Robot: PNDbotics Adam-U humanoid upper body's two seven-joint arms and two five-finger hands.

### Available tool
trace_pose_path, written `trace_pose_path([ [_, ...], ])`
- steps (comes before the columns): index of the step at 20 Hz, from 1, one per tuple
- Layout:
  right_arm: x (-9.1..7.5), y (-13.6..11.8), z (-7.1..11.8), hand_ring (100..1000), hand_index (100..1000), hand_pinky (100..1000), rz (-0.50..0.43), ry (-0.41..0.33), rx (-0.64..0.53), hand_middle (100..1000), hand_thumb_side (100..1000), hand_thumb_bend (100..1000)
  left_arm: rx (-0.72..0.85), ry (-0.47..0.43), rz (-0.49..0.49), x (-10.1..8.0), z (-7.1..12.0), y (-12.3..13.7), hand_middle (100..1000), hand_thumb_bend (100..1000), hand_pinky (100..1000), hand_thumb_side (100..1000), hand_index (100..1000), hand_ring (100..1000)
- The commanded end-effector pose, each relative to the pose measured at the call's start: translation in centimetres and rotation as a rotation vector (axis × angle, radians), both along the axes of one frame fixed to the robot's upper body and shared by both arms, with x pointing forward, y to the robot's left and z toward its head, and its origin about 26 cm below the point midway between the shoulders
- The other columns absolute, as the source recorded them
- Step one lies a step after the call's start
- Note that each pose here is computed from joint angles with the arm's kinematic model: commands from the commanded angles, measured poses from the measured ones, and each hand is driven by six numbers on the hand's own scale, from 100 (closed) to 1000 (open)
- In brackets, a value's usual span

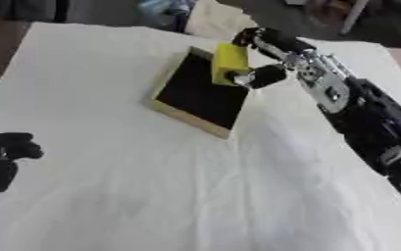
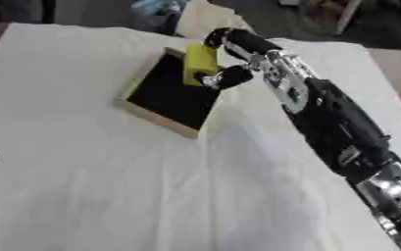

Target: Pick up objects on the table and place them in the box.

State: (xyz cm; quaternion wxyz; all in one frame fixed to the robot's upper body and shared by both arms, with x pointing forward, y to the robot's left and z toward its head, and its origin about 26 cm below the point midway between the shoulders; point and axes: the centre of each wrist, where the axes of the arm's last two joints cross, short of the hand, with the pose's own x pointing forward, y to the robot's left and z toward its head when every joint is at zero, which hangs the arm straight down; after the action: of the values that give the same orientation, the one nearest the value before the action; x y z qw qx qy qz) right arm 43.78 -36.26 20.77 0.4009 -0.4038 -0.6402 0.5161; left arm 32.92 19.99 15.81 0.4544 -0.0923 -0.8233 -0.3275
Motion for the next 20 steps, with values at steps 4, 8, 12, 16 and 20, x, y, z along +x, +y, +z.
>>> trace_pose_path([
  [4,0.5,0.1,-0.3,801,747,765,0.008,0.018,-0.044,814,614,314,0.004,-0.03,-0.021,-0.2,0.8,-0.3,641,463,870,704,788,711],
  [8,0.5,0.3,-0.5,810,872,772,0.03,0.042,-0.055,827,697,391,0.006,-0.031,-0.022,-0.2,0.9,-0.3,641,463,870,705,788,712],
  [12,0.2,0.4,0.5,825,928,783,0.046,0.027,-0.058,852,817,531,0.009,-0.031,-0.017,-0.2,0.8,-0.1,641,464,870,705,788,712],
  [16,-0.4,0.7,2.4,838,939,790,0.072,-0.014,-0.059,875,876,578,0.011,-0.03,-0.011,-0.2,0.8,0.0,642,464,871,706,788,712],
  [20,-1.5,1.2,4.8,834,934,789,0.108,-0.1,-0.04,874,839,555,0.009,-0.031,0.001,-0.2,0.8,0.2,642,465,871,705,788,712],
])
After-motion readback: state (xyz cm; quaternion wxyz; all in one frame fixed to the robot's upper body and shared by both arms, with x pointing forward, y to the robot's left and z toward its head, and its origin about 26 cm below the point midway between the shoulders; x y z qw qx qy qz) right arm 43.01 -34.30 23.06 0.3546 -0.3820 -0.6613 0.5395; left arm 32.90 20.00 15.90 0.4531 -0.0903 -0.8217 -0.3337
